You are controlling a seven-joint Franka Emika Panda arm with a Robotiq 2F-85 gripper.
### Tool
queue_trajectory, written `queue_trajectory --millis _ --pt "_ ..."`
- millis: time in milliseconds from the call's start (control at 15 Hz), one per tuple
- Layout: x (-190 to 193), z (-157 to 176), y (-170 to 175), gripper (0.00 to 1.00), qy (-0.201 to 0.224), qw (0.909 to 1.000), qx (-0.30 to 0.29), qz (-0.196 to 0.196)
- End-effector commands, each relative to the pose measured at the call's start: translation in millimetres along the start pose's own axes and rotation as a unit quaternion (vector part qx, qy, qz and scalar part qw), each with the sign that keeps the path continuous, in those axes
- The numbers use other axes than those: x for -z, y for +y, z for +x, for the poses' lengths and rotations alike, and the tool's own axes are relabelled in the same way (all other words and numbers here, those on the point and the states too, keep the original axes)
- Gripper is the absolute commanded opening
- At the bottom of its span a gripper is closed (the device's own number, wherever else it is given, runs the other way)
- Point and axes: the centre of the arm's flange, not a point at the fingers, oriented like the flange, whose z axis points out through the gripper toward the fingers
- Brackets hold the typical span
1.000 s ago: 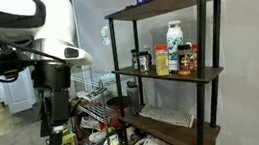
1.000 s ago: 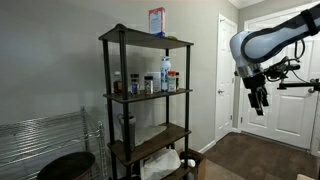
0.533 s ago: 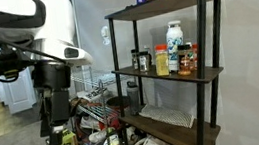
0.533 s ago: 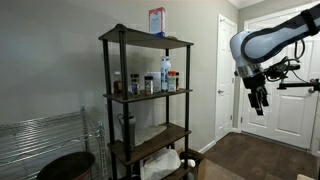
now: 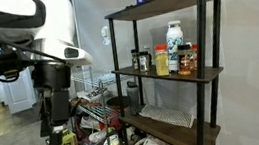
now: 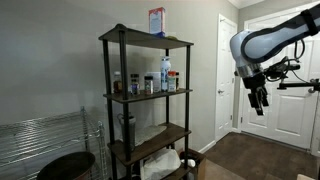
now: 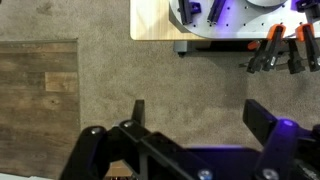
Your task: Pick up the box from the top shelf and place it on the second shelf.
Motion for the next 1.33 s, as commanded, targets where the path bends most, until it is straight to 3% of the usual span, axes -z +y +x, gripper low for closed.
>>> queue_trajectory --millis 0,467,667,1000,1267 --pt "0 0 0 1.0 0.0 1.0 0.0 0.0" --pt "0 0 0 1.0 0.0 1.0 0.0 0.0" --pt "18 18 -5 1.0 0.023 0.9997 0.006 0.004" --pt "91 54 1 1.0 0.108 0.9942 0.0 0.005" --pt "138 68 7 1.0 0.191 0.9803 -0.028 0.043"
